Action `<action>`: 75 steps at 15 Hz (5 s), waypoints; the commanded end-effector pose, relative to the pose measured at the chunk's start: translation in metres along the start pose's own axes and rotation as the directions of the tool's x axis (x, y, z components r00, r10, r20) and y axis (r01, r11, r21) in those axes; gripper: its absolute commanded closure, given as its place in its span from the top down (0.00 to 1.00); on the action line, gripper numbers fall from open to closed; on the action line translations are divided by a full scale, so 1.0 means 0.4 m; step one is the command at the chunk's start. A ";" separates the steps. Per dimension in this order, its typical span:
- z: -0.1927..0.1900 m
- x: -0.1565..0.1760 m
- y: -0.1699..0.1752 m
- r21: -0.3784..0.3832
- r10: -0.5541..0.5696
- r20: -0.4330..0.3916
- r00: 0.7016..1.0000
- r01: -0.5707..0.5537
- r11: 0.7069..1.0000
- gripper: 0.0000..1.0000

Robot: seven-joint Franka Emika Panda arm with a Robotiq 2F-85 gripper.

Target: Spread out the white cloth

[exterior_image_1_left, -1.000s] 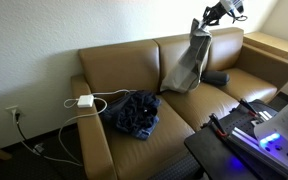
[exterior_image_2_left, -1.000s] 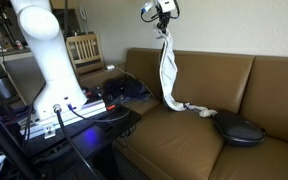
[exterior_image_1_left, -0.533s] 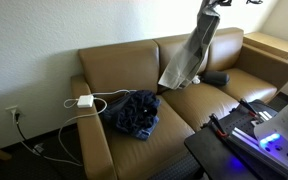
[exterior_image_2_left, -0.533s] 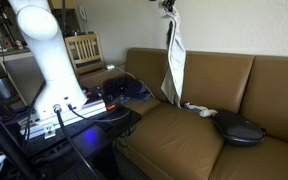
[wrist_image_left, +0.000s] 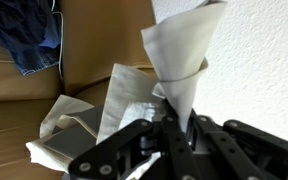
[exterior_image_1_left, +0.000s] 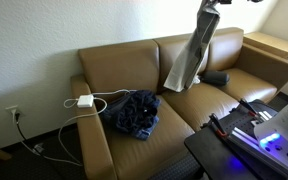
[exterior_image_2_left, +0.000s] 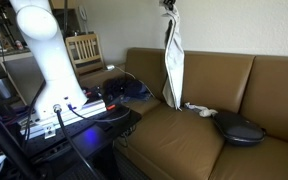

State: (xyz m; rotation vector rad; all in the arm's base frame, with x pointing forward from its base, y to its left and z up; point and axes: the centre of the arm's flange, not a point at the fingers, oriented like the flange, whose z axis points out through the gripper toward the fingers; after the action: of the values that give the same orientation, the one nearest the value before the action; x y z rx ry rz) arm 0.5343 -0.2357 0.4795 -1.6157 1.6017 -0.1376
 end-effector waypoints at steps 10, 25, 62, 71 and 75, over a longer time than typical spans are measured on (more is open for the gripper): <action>0.107 0.162 0.016 0.036 0.205 -0.188 0.961 -0.202 0.979 0.03; -0.159 0.377 -0.027 0.584 0.595 -0.375 0.711 -0.317 0.747 0.03; 0.921 0.040 0.732 -0.624 0.204 0.003 0.979 -0.158 0.766 0.03; 1.033 -0.040 0.986 -0.896 0.121 -0.077 0.990 -0.121 0.427 0.62; 0.986 0.000 0.856 -0.793 -0.008 -0.091 0.996 -0.068 0.605 0.90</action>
State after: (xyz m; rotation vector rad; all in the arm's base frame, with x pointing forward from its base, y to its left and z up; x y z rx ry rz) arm 0.4836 0.0288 -0.0164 -2.2440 1.9219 0.8558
